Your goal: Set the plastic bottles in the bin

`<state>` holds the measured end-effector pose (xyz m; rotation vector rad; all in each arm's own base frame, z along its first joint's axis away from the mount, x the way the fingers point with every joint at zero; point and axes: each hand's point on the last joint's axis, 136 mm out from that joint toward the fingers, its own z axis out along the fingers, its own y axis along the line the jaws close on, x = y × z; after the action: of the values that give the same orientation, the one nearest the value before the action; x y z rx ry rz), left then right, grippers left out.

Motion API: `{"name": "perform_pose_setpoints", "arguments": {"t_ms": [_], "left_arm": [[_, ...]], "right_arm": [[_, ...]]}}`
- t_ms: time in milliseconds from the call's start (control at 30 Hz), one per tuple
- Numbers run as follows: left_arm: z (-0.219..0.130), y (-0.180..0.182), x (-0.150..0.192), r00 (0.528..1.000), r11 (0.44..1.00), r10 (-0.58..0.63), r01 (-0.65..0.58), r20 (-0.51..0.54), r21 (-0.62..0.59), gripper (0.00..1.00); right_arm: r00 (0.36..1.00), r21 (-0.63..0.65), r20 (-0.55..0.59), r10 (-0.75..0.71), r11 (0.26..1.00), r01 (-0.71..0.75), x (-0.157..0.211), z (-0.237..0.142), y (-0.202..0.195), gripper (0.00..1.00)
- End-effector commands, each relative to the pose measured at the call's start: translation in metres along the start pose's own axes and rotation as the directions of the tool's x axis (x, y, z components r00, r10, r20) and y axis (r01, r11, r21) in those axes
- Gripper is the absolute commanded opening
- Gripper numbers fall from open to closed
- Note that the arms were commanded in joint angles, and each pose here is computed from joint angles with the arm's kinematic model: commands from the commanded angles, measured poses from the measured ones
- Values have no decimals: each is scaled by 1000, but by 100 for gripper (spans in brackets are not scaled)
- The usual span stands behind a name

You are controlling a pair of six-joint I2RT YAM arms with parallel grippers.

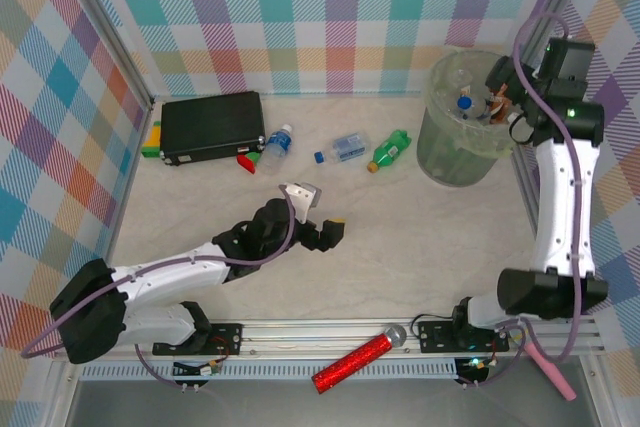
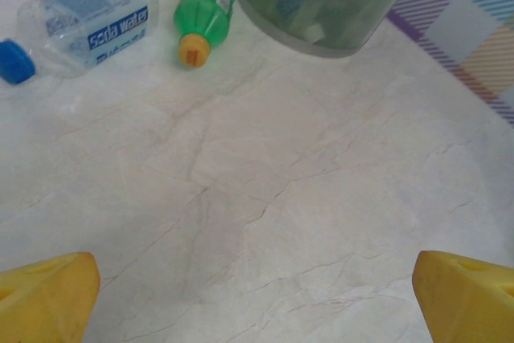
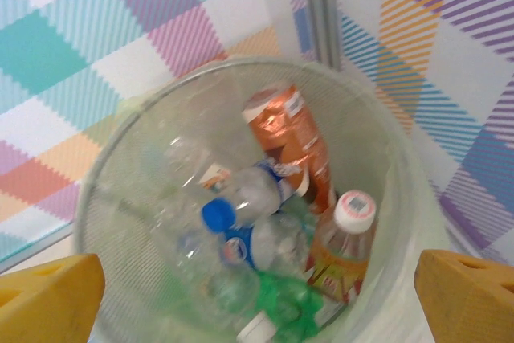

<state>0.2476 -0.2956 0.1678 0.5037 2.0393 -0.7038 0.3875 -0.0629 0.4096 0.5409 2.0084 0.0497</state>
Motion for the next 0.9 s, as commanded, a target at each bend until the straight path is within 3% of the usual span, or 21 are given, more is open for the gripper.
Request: {"name": "perform_pose_setpoints", "arguments": {"t_ms": [0, 367, 600, 867], "left_arm": [[8, -4, -9, 1000, 1000, 1, -1, 6, -14, 98], [58, 1, 12, 994, 997, 17, -25, -109, -68, 86], [100, 1, 6, 984, 990, 51, -72, -170, -120, 82], [152, 15, -4, 971, 984, 63, -100, -232, -149, 77]], "right_arm": [[1000, -121, 1, 14, 993, -13, 17, -15, 23, 99], [991, -317, -132, 5, 947, -47, 144, -47, 35, 99], [979, -354, -200, 22, 931, -93, 215, -37, 19, 99], [978, -347, -198, 59, 929, -126, 264, -14, 1, 99]]}}
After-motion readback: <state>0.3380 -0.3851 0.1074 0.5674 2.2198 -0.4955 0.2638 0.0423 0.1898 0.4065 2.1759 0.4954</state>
